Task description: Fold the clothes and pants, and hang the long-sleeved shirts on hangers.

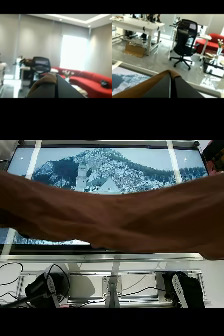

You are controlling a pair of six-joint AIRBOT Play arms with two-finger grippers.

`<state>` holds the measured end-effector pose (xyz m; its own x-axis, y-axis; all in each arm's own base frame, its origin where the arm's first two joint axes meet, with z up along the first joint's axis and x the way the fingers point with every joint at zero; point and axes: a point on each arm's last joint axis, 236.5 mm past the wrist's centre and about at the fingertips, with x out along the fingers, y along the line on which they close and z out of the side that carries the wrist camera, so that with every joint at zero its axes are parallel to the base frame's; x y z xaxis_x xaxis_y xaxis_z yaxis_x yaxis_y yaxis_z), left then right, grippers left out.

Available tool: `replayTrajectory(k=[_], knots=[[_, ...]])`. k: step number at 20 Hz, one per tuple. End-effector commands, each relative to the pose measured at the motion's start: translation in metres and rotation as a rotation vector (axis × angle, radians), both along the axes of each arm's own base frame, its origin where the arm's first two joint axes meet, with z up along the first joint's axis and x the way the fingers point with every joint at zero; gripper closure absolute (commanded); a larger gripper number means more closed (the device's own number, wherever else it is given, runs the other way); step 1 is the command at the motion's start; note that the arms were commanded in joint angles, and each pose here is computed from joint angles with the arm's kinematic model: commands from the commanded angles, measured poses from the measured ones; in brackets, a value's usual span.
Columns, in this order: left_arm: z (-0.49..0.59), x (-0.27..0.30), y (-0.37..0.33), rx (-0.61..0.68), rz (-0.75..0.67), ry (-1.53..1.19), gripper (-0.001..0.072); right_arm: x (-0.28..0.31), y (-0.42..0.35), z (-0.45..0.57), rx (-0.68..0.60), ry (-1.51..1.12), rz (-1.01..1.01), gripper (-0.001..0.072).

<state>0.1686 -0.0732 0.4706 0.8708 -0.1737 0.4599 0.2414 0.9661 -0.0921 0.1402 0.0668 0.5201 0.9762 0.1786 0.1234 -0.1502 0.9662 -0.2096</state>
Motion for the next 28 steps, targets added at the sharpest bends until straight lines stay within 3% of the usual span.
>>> replayTrajectory(k=[1,4,8,11,14,16,18,22,28], knots=[[-0.066,0.022,-0.004,0.03,-0.005,0.299,0.0698,0.012,-0.004,-0.01,0.005,0.057,-0.005,0.0703],[-0.155,0.046,0.013,-0.052,-0.053,0.715,0.0697,0.069,-0.018,-0.055,0.057,0.248,0.002,0.0702],[-0.14,0.104,0.064,-0.133,-0.043,0.643,0.0697,0.164,-0.036,-0.151,0.156,0.56,0.039,0.0702],[-0.16,0.159,0.077,-0.244,-0.233,0.683,0.0697,0.221,-0.024,-0.243,0.264,0.825,0.137,0.0702],[-0.243,0.215,0.044,-0.178,-0.424,0.886,0.0698,0.26,-0.009,-0.313,0.275,0.995,0.19,0.0702],[-0.309,0.244,0.014,-0.074,-0.473,1.021,0.0698,0.287,-0.001,-0.344,0.29,1.037,0.196,0.0702],[-0.355,0.275,-0.003,0.014,-0.448,1.083,0.0698,0.318,-0.002,-0.365,0.313,1.018,0.168,0.0701],[-0.362,0.346,0.014,-0.005,-0.222,0.973,0.0697,0.372,-0.021,-0.391,0.359,0.929,0.076,0.0701],[-0.362,0.372,0.047,-0.035,-0.049,0.9,0.0696,0.418,-0.043,-0.443,0.413,0.9,-0.018,0.0701]])
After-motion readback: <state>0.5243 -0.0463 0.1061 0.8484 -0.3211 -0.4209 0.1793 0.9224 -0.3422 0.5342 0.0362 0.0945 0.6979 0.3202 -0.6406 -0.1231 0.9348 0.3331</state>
